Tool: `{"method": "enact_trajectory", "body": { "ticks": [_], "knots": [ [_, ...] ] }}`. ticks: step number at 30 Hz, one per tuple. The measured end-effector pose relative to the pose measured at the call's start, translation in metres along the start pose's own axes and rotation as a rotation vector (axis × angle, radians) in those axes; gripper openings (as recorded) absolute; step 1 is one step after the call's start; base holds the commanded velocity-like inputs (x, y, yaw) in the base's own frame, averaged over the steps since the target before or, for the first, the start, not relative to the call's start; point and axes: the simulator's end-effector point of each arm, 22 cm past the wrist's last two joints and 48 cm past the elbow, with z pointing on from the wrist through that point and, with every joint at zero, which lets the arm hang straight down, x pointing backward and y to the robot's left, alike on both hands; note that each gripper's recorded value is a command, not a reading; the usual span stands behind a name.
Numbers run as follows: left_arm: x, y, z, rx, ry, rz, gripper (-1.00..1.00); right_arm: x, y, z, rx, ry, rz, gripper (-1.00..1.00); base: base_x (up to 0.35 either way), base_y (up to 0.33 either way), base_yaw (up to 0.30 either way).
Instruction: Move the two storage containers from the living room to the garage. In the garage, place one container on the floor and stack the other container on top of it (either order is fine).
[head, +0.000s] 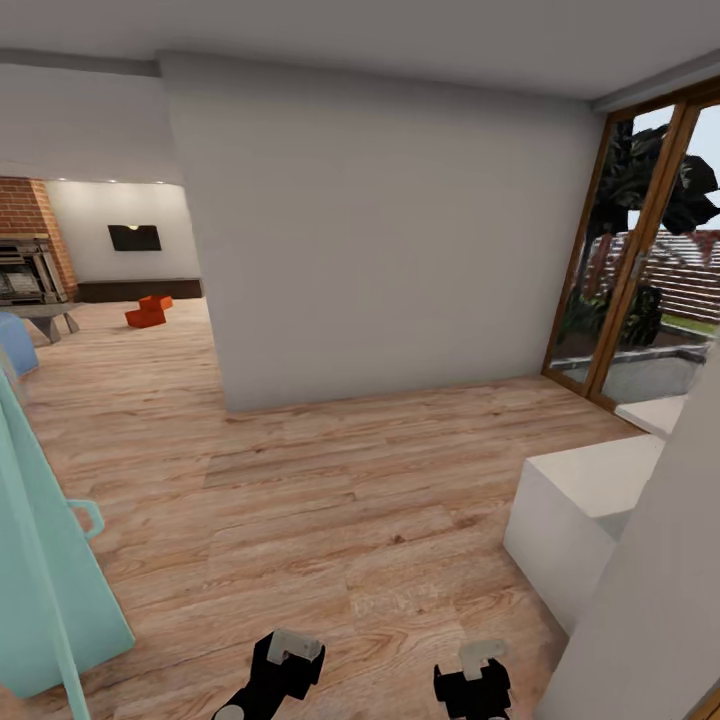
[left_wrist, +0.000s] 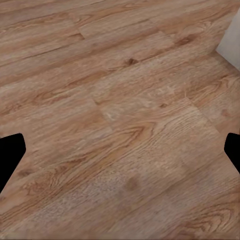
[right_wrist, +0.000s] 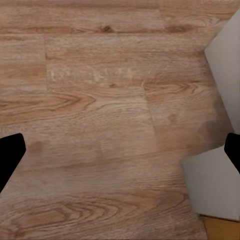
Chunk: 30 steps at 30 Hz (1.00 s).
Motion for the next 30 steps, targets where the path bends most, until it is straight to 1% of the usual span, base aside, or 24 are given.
{"method": "enact_trajectory", "body": {
  "ticks": [4, 8, 23, 30],
  "knots": [
    [0.013, 0.001, -0.002, -0.002, 0.027, -0.002, 1.00, -0.001, 0.000, -0.001, 0.002, -0.002, 0.028, 1.00, 0.329, 0.000, 0.000],
    [0.016, 0.001, -0.002, -0.002, 0.033, -0.003, 1.00, -0.001, -0.001, -0.001, 0.006, -0.001, 0.039, 1.00, 0.335, 0.000, 0.000],
    [0.016, 0.001, -0.002, -0.007, 0.033, -0.011, 1.00, 0.003, -0.007, -0.001, 0.012, 0.006, 0.041, 1.00, 0.337, 0.000, 0.000],
    [0.012, 0.005, -0.001, -0.016, 0.027, -0.009, 1.00, 0.005, -0.006, 0.000, 0.012, 0.010, 0.045, 1.00, 0.303, 0.000, 0.000]
  ]
}}
